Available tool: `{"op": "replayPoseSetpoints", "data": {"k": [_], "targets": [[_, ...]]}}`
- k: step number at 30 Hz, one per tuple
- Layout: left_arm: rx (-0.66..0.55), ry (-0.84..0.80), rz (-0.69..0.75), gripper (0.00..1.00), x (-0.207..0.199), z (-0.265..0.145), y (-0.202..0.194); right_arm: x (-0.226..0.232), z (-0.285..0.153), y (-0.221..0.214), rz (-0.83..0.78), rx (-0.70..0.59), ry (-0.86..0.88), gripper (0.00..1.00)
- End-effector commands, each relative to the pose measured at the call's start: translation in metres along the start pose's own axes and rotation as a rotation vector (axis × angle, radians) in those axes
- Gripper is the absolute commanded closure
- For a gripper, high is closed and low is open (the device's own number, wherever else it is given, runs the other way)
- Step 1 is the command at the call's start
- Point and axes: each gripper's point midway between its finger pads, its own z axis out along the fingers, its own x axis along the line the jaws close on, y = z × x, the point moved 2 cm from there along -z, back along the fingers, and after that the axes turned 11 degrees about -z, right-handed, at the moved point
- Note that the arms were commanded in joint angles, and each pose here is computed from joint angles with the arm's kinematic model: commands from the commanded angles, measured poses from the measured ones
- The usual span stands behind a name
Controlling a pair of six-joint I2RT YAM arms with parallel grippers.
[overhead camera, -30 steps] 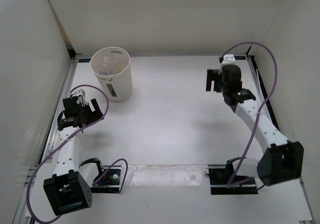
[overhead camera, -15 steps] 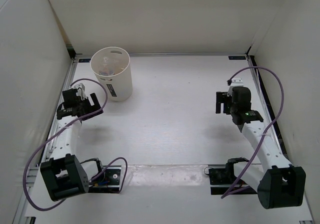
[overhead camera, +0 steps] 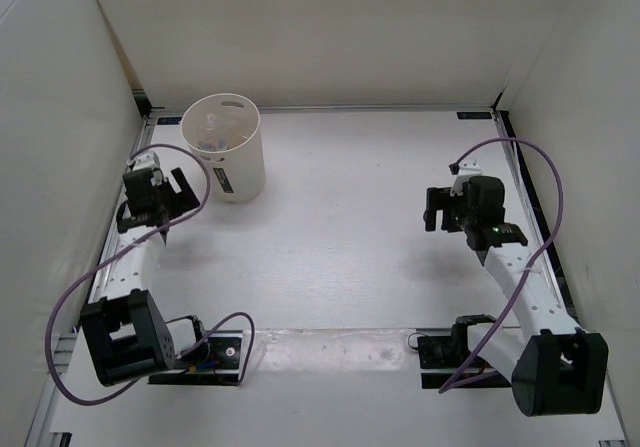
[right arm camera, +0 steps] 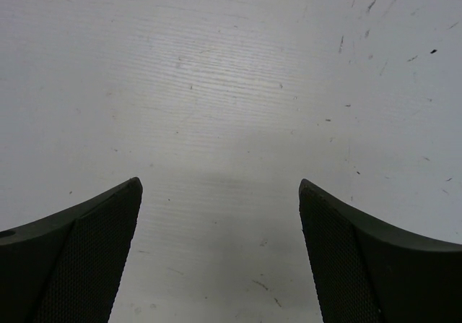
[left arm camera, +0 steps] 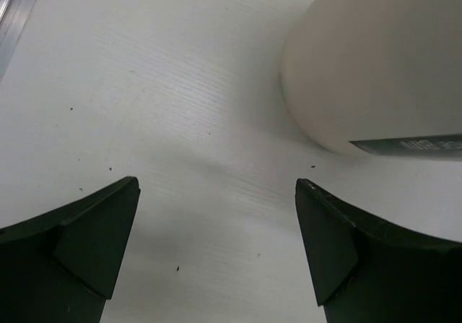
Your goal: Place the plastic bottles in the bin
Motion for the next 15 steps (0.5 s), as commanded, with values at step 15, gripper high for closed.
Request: {"op": "replayPoseSetpoints", "data": {"k": [15], "targets": [[-0.436,-0.473,0.230,0.00,-0.032,0.023,-0.018,-0.053,0.001,0.013,0.430,0.014,-0.133,0.10]]}}
